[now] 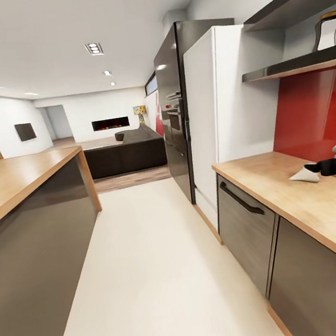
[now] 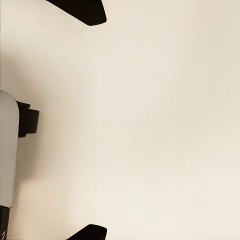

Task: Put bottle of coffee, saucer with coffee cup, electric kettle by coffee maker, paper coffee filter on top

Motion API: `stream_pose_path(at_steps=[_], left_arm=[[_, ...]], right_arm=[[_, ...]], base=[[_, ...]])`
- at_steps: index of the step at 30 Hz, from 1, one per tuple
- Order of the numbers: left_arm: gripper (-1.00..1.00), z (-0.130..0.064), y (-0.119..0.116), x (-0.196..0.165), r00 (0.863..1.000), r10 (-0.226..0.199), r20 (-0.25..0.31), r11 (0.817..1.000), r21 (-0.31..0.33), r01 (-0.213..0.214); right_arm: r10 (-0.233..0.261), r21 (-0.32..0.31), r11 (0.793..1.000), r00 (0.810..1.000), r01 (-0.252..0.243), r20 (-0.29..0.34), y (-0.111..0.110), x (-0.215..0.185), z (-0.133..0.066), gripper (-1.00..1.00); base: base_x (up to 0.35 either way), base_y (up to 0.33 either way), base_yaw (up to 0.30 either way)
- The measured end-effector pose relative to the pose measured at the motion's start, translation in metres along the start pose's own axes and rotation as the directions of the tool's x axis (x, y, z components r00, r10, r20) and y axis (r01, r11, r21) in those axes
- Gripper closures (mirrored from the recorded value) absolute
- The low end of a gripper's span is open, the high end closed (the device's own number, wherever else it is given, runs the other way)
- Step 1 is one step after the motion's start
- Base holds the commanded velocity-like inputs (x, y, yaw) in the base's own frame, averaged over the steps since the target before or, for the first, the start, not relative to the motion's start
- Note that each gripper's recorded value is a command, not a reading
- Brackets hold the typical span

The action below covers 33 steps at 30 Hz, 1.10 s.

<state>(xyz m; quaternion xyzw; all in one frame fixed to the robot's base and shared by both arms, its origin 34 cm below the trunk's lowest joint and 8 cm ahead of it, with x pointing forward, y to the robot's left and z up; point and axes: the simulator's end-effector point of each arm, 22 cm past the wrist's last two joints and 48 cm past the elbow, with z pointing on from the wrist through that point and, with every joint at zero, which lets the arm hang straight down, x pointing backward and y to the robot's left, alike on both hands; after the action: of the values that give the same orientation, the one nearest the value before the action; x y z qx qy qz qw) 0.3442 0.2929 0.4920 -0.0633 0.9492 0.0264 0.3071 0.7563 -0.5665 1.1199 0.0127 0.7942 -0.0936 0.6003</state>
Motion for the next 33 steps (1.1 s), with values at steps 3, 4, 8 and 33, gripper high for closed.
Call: stream_pose_path(at_steps=[3, 4, 8, 33], left_arm=[[-1.0, 0.0, 0.0, 0.0, 1.0, 0.0, 0.0, 1.0, 0.0, 0.0], [-1.0, 0.0, 0.0, 0.0, 1.0, 0.0, 0.0, 1.0, 0.0, 0.0], [-1.0, 0.0, 0.0, 0.0, 1.0, 0.0, 0.0, 1.0, 0.0, 0.0], [-1.0, 0.0, 0.0, 0.0, 1.0, 0.0, 0.0, 1.0, 0.0, 0.0]], right_arm=[[0.0, 0.0, 1.0, 1.0, 0.0, 0.0, 0.0, 0.0, 0.0, -1.0], [0.0, 0.0, 1.0, 1.0, 0.0, 0.0, 0.0, 0.0, 0.0, -1.0], [0.0, 0.0, 1.0, 1.0, 0.0, 0.0, 0.0, 0.0, 0.0, -1.0], [-0.006, 0.049, 0.999, 0.998, 0.009, -0.066, -0.02, 0.055, 0.024, -1.0]], base=[[0.234, 0.0, 0.0], [0.137, 0.0, 0.0], [0.07, 0.0, 0.0], [0.066, -0.017, 0.0]])
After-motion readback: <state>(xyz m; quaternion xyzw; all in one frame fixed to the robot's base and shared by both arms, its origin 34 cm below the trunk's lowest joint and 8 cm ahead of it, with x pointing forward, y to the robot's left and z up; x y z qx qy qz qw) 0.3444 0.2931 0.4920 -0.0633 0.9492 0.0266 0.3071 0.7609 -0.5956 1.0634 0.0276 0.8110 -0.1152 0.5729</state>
